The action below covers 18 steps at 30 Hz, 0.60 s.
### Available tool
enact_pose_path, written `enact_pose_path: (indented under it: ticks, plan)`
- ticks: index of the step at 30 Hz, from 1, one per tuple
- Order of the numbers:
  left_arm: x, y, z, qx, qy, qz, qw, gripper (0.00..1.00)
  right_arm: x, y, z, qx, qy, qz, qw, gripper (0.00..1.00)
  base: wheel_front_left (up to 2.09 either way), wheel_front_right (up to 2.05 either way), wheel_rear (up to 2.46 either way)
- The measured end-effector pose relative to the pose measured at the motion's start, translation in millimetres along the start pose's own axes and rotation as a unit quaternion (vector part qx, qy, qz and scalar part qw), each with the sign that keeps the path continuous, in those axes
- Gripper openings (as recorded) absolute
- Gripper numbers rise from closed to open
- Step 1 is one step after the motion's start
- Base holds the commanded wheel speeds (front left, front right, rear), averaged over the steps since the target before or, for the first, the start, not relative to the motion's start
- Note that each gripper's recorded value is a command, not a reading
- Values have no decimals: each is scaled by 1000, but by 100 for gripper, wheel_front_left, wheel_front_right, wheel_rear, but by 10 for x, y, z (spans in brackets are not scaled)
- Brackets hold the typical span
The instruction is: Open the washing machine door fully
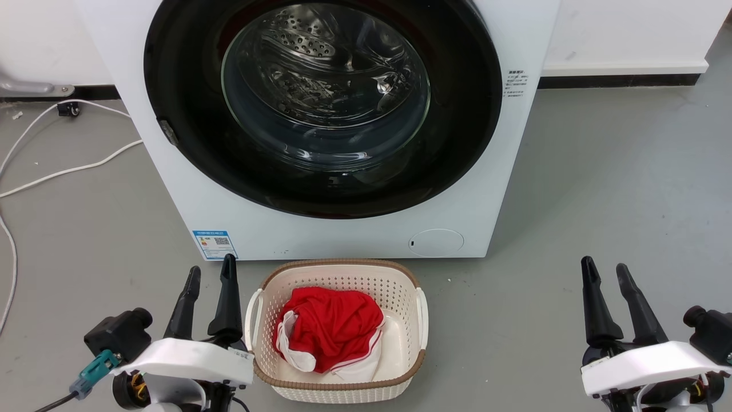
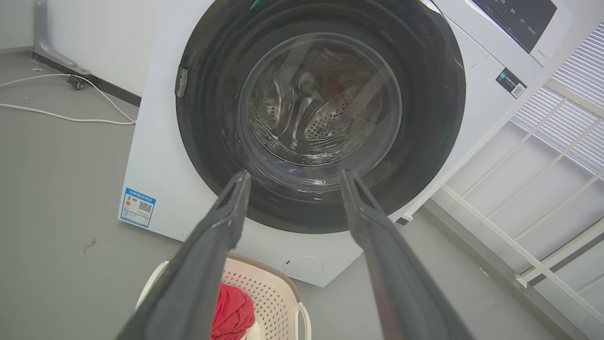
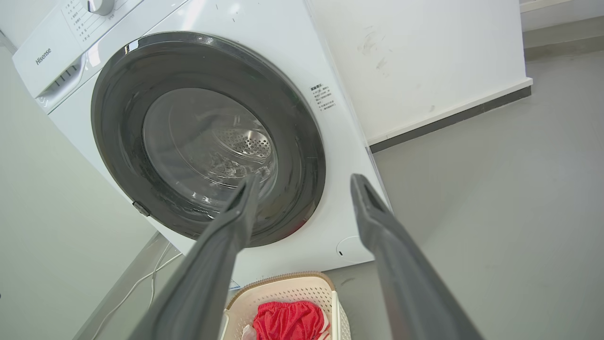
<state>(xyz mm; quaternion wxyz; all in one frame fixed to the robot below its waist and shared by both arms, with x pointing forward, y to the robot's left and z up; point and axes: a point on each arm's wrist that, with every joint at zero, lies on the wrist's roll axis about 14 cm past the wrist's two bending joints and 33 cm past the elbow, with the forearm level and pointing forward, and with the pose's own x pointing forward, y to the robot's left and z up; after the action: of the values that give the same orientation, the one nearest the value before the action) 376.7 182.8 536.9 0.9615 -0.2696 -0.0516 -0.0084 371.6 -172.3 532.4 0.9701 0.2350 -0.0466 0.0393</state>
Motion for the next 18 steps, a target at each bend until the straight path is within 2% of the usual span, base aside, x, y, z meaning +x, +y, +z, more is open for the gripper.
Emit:
enact_pose_path:
  ticks: [18]
  plan:
    - [-1,-59,18,114,-10,-16,993,100,-15,56,-14,-102,-4,17,995,100,0,0,0]
